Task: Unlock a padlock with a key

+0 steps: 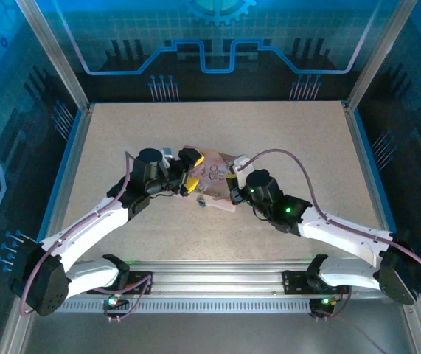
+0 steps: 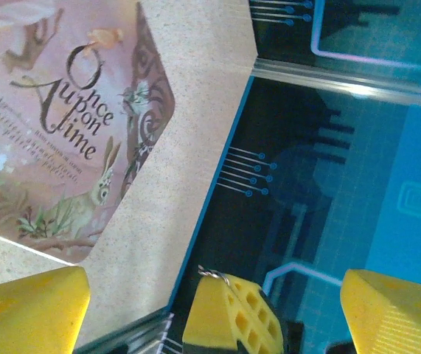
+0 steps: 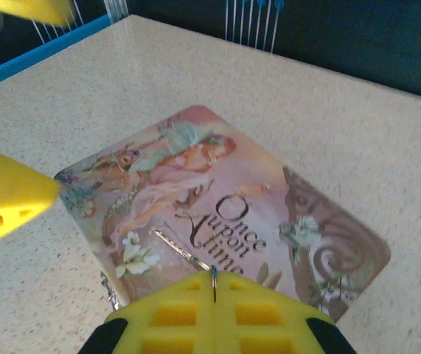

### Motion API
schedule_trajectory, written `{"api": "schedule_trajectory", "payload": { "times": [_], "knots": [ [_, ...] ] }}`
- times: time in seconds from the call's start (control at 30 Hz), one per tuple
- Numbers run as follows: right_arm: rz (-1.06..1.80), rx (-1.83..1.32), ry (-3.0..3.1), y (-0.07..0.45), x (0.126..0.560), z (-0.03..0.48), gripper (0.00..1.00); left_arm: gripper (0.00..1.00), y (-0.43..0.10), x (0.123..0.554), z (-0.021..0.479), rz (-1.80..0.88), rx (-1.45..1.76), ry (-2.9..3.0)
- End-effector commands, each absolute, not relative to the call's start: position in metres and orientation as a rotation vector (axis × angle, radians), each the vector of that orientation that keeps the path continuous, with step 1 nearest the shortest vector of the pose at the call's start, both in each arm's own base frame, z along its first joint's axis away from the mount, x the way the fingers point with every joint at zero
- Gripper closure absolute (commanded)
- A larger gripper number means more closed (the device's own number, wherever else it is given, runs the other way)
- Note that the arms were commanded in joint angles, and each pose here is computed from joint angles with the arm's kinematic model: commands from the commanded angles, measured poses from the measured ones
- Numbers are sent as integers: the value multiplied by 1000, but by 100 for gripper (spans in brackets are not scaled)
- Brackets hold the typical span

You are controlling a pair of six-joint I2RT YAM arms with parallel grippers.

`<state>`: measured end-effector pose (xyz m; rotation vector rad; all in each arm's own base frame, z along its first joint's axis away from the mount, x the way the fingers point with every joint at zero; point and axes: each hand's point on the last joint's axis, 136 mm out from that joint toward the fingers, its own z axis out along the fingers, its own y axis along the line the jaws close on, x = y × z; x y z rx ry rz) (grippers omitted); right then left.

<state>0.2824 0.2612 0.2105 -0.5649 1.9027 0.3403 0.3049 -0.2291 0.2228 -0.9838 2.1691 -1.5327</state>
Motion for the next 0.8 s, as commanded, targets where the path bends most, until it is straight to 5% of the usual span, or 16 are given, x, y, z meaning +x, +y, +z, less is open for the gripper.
{"api": "schedule_trajectory", "payload": {
  "times": [0.0,0.77],
  "knots": [
    [235,-594,1740,273,289,248,100,13,-229,304,222,-1544,-1127,2159],
    [138,-792,1585,326,275,260,100,56,-242,300,216,-1579,-1182,2177]
  ]
}}
